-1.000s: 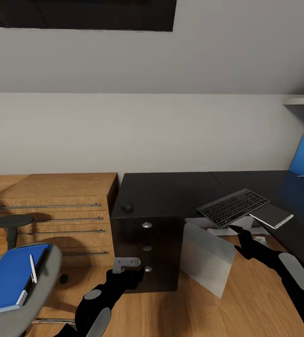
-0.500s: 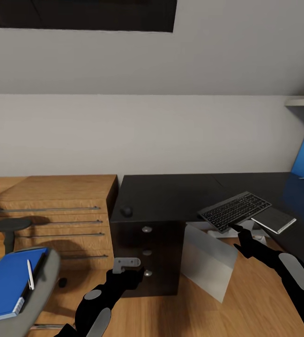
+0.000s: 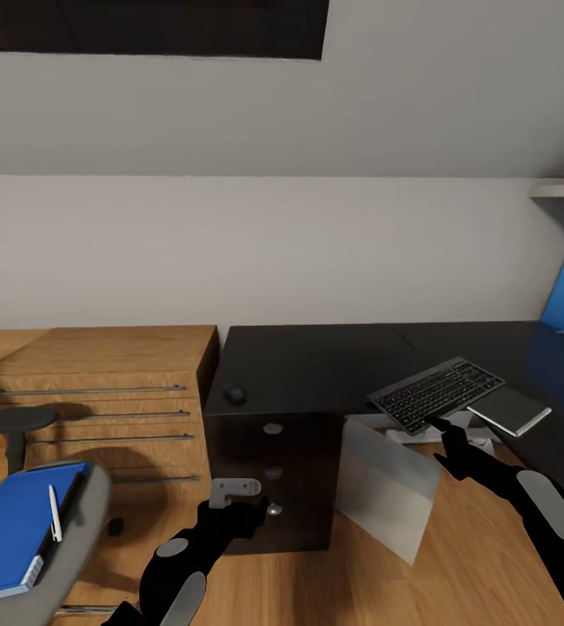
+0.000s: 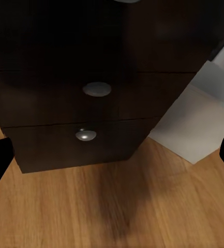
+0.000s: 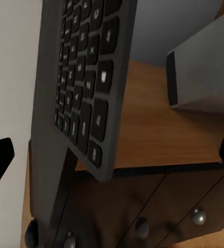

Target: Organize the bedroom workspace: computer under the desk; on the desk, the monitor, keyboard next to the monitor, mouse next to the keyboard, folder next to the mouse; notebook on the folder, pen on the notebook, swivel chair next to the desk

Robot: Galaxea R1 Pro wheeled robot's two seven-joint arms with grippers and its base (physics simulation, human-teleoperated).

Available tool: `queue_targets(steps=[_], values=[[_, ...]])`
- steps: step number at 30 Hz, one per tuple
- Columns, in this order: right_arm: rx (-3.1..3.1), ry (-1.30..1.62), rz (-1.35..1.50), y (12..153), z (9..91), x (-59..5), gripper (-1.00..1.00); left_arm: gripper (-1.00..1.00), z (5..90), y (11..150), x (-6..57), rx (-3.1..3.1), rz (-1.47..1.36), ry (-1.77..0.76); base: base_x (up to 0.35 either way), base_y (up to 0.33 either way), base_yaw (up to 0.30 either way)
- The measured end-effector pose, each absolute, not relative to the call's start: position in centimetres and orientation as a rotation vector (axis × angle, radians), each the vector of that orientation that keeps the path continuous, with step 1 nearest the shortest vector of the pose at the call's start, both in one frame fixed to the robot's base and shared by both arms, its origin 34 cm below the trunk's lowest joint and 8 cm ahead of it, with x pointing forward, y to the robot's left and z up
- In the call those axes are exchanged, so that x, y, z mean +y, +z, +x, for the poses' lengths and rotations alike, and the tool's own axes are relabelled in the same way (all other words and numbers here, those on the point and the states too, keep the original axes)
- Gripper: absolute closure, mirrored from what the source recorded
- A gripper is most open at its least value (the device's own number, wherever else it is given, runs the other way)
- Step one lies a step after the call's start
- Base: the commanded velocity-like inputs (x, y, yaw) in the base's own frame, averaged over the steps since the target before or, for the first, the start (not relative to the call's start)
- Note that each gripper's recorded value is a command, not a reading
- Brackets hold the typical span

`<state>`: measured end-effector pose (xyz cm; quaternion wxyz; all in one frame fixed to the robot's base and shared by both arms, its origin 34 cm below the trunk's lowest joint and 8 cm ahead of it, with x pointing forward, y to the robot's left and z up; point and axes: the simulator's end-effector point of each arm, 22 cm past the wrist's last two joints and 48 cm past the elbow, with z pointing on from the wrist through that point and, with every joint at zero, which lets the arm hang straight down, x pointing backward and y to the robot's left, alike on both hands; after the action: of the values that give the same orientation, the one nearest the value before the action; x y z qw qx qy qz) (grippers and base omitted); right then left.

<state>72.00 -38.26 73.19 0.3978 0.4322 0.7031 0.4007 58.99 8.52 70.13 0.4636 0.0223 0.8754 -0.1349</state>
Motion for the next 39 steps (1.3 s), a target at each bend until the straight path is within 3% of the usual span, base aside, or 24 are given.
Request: queue_targets(steps=[21, 37, 38, 39], values=[[1.788, 1.009, 1.112, 72.47, 71.81, -38.42, -1.0, -1.0, 58.97, 70.05, 8.5, 2.153, 0.056, -0.331, 0.128, 0.002, 0.0], [1.788, 1.011, 1.113, 72.41, 71.82, -38.33, -1.0, -1.0, 58.95, 70.01, 8.47, 2.154, 0.057, -0.332, 0.015, 0.0, 0.0], [1.788, 1.011, 1.113, 72.41, 71.82, -38.33, 1.0, -1.0, 58.95, 70.01, 8.46, 2.155, 0.057, -0.332, 0.0, 0.0, 0.0], [1.788, 1.011, 1.113, 72.41, 71.82, -38.33, 1.0, -1.0, 58.93, 70.0, 8.43, 2.155, 0.058, -0.332, 0.0, 0.0, 0.0]])
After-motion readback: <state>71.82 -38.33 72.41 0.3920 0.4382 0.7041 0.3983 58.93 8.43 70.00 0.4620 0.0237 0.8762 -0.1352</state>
